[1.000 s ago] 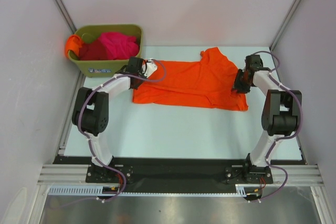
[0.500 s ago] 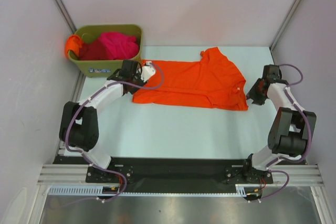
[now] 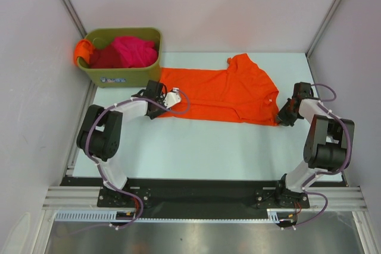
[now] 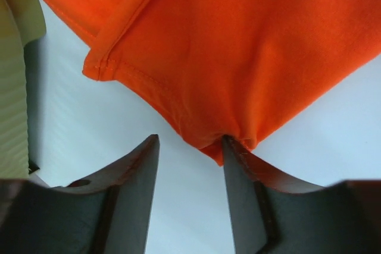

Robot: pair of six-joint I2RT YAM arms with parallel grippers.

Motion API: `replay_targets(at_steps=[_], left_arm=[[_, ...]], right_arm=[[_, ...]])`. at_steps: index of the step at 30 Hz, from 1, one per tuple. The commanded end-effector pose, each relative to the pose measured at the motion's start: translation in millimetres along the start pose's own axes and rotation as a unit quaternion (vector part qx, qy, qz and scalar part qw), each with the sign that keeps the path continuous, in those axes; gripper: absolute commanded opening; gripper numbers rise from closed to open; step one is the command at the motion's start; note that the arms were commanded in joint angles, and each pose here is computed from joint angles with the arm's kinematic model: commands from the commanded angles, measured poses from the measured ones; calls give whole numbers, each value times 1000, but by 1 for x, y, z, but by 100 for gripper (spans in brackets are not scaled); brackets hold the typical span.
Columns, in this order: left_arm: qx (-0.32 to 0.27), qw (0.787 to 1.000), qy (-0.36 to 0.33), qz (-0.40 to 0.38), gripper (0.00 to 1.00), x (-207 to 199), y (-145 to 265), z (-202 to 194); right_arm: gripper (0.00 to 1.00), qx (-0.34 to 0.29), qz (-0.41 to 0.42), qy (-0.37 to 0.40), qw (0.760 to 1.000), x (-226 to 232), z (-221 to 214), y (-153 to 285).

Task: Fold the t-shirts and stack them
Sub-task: Fold the tshirt

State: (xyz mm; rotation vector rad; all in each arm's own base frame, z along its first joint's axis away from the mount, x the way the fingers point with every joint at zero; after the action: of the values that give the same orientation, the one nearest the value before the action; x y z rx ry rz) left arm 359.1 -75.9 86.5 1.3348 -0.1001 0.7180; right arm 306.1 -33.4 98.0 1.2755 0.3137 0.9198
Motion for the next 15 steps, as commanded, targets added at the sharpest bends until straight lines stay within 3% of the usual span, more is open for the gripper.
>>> replay_targets(at_steps=[1,4,5,7,15], left_arm=[[-5,1000,-15,9,50,-4,-14,2],[-10,1000,-7,9,30,-2,-14,5],[-11,1000,-5,8,14,-2,-14,5],[-5,1000,-2,12,0,-3,-14,4],[-3,1000,12,7,0,-4,12,-5]], right_arm=[[19,-18,-1,-8,1000,-2,8,-7],[6,-22,-10,-6,1000,-6,10,-9],[3,-23,-15,-7,1000,-8,11,-9],[0,-31,-29,-7,999,-12,14,-6],[0,-41,-64,-12,997,-30,19,14]])
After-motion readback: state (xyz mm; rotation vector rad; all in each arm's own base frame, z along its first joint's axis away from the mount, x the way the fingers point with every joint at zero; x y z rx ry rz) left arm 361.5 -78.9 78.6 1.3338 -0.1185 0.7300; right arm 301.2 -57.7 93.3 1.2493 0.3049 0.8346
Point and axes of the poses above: each gripper's point midway between its finger pads, its own y axis back along the fingers, its own x axis along the line the jaws close on, z = x × y, the point moved 7 cm from there along y, back along the fingers, and after that the axes turned 3 degrees about -y, right-handed, at the moved point
